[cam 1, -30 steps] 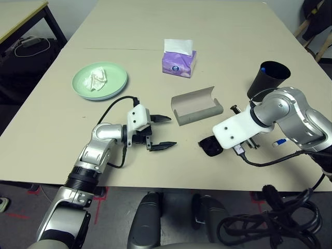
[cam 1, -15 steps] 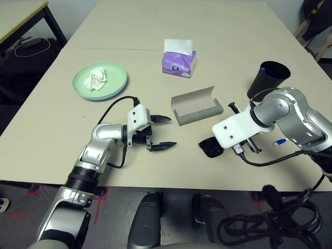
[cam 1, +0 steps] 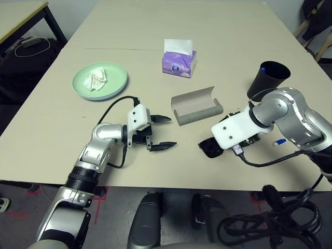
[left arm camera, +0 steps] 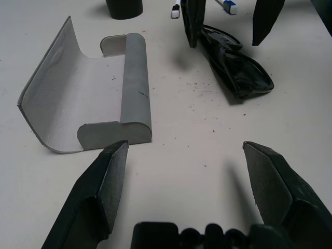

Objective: Organize and tidy the items on the table.

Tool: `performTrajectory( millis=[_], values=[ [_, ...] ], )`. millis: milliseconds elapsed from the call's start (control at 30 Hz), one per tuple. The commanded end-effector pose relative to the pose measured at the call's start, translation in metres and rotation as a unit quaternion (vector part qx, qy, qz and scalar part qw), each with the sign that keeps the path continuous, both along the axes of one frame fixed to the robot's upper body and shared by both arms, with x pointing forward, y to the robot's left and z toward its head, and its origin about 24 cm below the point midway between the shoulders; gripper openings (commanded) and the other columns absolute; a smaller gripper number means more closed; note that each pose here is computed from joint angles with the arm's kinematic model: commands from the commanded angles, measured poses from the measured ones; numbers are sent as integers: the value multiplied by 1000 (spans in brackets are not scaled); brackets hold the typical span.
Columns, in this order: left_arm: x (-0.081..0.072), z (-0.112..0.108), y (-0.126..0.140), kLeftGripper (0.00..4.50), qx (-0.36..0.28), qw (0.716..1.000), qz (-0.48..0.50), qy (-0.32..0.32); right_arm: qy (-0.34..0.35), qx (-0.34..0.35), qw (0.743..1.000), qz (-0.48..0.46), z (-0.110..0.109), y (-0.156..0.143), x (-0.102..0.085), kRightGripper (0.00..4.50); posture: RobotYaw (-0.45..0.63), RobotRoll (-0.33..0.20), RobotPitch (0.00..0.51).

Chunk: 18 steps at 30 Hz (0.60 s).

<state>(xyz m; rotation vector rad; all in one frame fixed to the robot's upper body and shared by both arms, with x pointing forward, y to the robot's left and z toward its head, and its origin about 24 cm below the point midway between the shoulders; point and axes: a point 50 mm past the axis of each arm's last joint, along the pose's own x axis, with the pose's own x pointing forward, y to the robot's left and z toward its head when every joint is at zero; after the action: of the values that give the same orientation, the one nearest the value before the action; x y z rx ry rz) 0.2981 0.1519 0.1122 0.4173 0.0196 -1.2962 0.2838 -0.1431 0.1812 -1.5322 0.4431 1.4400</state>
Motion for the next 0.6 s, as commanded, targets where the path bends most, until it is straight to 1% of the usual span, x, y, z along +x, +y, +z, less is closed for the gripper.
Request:
performTrajectory(
  millis=[33, 400, 433, 500, 533, 600],
  values=[
    [-3, -2, -1, 4500, 12, 1000, -5, -1, 5, -5, 1000, 6, -2, 0, -2, 4434, 188, 0, 157],
    [-4, -3, 0, 4500, 14, 1000, -4, 0, 9, -6, 1000, 4, -6, 0, -1, 4434, 191, 0, 159],
    [-4, -3, 0, 4500, 14, 1000, -4, 0, 9, -6, 1000, 4, -7, 1, 0, 4278, 190, 0, 159],
    [-4, -3, 0, 4500, 14, 1000, -4, 0, 10, -6, 1000, 5, -9, 2, 0, 4359, 190, 0, 159],
    [-4, -3, 0, 4500, 14, 1000, -4, 0, 10, -5, 1000, 5, -10, 3, 1, 4121, 190, 0, 159],
    [-4, -3, 0, 4500, 14, 1000, -5, 0, 11, -5, 1000, 6, -12, 5, 1, 4121, 190, 0, 159]
  ],
)
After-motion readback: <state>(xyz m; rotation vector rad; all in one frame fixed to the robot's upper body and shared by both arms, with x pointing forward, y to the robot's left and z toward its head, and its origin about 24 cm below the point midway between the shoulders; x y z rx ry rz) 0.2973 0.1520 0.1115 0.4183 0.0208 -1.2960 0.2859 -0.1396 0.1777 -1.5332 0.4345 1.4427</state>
